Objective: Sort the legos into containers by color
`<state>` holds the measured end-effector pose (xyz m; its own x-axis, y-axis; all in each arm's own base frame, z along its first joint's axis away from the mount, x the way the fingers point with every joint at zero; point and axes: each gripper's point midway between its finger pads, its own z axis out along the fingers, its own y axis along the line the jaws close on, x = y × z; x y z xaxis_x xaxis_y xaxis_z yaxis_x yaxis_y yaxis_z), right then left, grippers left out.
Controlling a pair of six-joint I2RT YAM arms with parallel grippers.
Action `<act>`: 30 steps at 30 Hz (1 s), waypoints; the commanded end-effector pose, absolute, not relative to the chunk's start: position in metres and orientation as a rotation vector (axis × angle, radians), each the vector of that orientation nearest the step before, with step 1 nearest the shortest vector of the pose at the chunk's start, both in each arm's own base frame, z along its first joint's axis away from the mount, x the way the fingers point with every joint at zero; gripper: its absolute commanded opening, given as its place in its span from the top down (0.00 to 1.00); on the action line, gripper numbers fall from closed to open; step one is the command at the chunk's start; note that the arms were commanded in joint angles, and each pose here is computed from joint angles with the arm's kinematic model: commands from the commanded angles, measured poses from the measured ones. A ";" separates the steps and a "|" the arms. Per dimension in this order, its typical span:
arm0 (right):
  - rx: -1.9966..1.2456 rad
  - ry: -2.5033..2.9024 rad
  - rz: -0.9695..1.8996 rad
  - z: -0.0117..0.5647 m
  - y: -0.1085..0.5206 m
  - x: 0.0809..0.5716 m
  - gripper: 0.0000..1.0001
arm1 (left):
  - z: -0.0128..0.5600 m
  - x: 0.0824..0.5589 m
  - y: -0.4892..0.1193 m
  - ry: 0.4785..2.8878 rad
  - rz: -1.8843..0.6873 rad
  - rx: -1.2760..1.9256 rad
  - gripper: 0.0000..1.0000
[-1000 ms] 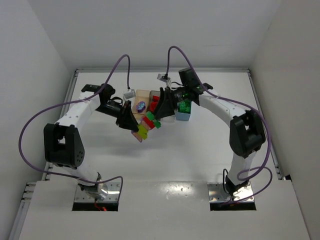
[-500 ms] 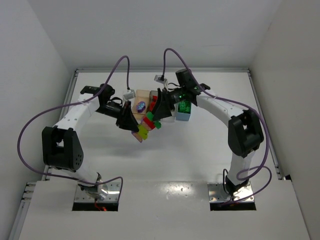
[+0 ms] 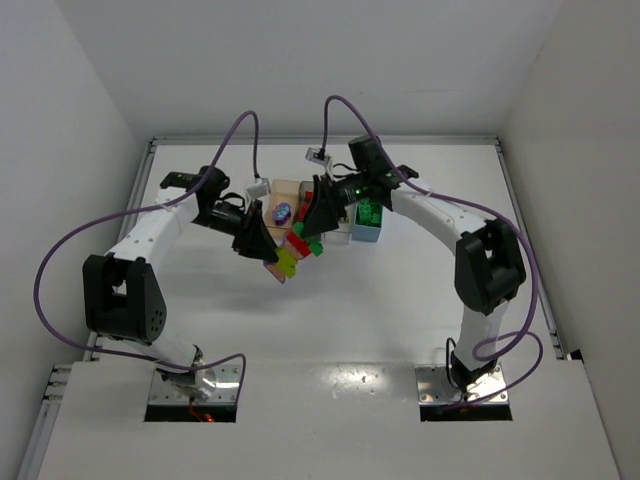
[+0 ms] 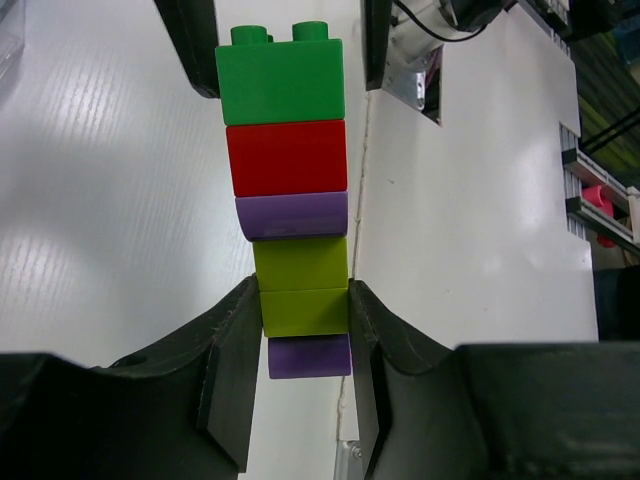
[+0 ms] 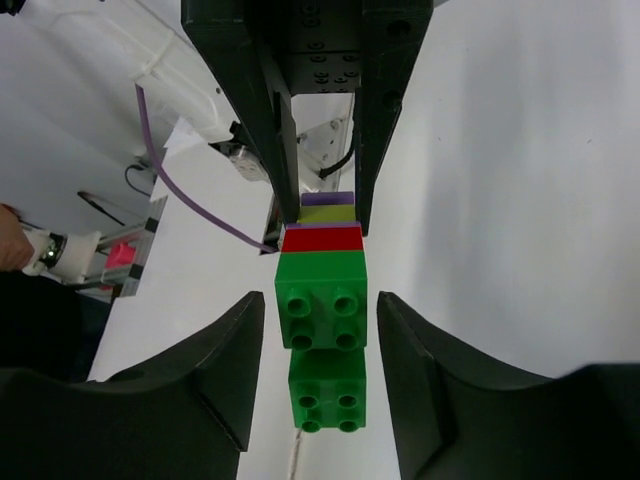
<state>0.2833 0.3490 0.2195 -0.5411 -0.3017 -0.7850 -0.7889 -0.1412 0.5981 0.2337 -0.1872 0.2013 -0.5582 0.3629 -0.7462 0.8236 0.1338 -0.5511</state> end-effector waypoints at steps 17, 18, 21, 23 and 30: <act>-1.079 1.717 1.525 0.245 0.315 0.359 1.00 | 0.209 0.222 -0.194 1.899 -1.424 1.160 0.89; -1.054 1.732 1.516 0.241 0.307 0.367 1.00 | 0.209 0.222 -0.194 1.899 -1.424 1.160 0.89; -1.017 1.738 1.481 0.243 0.295 0.380 1.00 | 0.209 0.222 -0.194 1.906 -1.429 1.153 0.89; -1.007 1.748 1.472 0.241 0.289 0.383 1.00 | 0.209 0.222 -0.194 1.906 -1.429 1.153 0.89; -0.928 2.017 1.120 0.162 0.238 0.410 1.00 | 0.209 0.224 -0.195 1.908 -1.426 1.145 0.89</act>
